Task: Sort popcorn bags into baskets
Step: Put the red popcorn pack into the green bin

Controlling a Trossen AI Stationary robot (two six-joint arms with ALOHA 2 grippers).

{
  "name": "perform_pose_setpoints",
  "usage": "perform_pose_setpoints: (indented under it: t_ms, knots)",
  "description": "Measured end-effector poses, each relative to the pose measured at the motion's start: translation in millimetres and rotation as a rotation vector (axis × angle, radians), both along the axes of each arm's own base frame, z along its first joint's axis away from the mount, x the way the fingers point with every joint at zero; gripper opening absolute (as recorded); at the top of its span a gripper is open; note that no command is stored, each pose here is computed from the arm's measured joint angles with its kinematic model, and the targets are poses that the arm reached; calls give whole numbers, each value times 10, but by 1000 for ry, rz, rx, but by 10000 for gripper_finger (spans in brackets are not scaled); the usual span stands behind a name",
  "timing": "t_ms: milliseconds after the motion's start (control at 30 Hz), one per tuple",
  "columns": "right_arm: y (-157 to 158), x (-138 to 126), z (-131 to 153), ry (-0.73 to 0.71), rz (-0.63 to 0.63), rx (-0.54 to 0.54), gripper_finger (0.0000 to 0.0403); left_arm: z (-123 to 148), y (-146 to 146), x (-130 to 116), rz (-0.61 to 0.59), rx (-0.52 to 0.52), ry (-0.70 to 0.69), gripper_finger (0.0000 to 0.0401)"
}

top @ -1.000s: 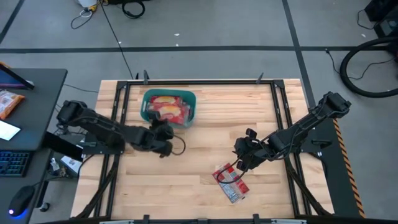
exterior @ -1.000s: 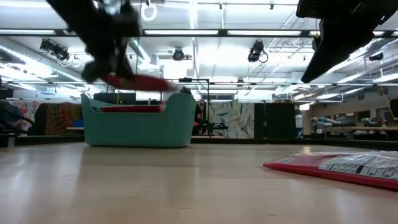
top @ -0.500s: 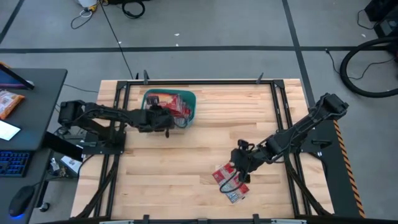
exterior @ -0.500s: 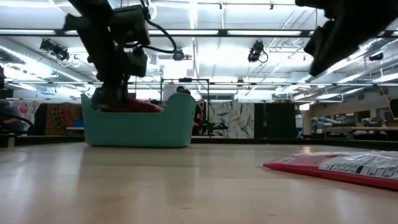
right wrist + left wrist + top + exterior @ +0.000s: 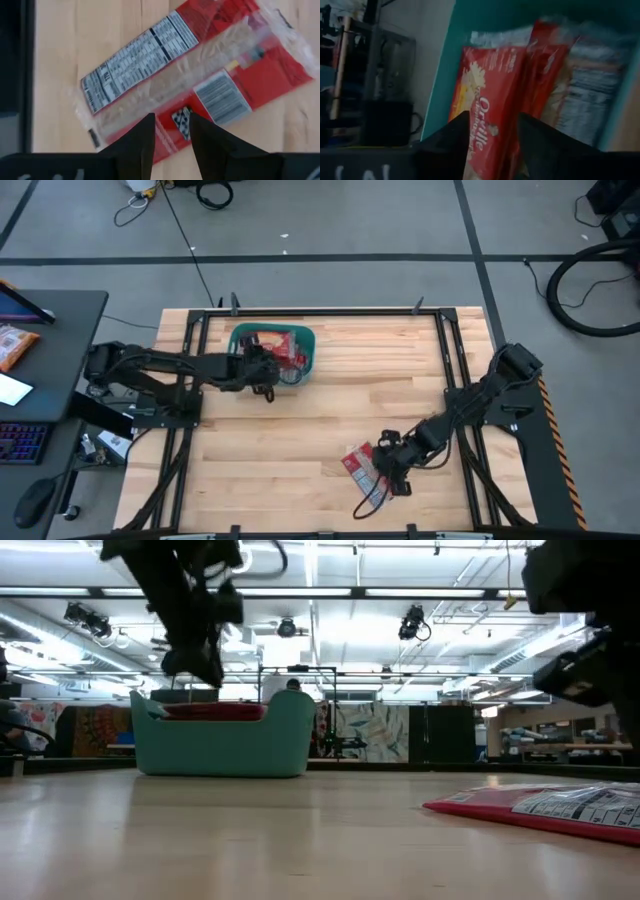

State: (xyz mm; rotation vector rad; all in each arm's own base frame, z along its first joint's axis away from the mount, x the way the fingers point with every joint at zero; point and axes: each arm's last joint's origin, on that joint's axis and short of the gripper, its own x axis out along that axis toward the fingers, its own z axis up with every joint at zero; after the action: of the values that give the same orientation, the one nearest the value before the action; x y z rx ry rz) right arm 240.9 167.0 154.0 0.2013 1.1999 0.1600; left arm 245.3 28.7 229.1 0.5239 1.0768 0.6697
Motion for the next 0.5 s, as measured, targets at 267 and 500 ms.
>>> perform_pose_setpoints:
  t_ms: [267, 500]
  knots:
    - [53, 234, -272, -105, 46, -46, 125, 187, -373, -96, -177, -294, -180, 175]
    - [-343, 659, -340, -328, -26, -170, 125, 118, -900, -59, -389, -469, -186, 176]
